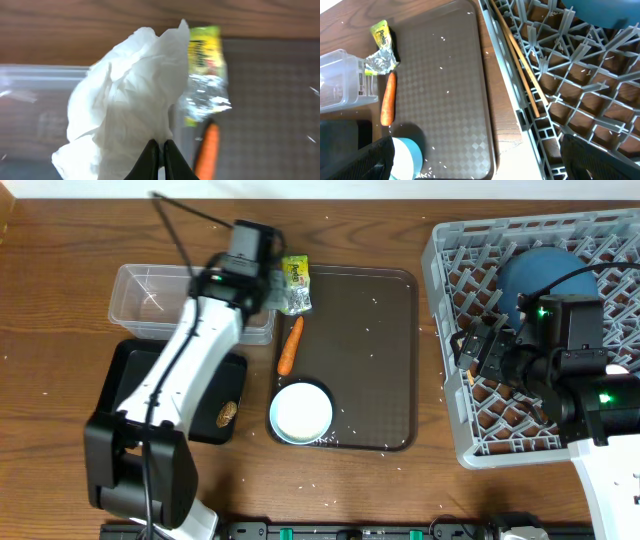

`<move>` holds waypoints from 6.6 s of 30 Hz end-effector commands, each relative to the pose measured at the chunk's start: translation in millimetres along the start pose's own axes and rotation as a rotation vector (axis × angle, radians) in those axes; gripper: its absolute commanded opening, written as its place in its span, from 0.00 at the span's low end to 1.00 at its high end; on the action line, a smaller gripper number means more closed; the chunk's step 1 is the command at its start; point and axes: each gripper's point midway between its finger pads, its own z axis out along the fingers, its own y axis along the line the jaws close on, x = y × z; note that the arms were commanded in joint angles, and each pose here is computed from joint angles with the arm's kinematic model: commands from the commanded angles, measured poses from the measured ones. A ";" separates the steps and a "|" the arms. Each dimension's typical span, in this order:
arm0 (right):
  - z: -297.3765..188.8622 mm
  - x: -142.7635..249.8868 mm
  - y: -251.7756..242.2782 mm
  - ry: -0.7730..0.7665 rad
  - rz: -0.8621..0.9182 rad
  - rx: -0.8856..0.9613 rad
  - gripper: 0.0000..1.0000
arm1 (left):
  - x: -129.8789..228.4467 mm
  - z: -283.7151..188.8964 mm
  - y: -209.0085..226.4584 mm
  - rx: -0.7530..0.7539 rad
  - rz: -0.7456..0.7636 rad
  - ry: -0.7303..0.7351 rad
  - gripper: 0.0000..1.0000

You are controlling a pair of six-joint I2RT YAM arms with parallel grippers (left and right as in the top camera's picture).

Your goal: Sort waste into correct bins and load items into the dishwasher rack

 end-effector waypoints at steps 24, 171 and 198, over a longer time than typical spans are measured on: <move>-3.5 2.6 -6.1 0.008 -0.002 0.019 0.99 | 35.5 -5.7 38.8 -0.083 -0.079 0.150 0.06; -2.8 5.7 -6.2 0.022 -0.002 0.020 0.99 | 150.9 54.5 -120.8 0.281 0.461 0.412 0.77; -2.8 6.4 -6.6 0.024 -0.002 0.021 0.99 | 84.3 -10.7 -122.4 0.145 0.441 0.185 0.06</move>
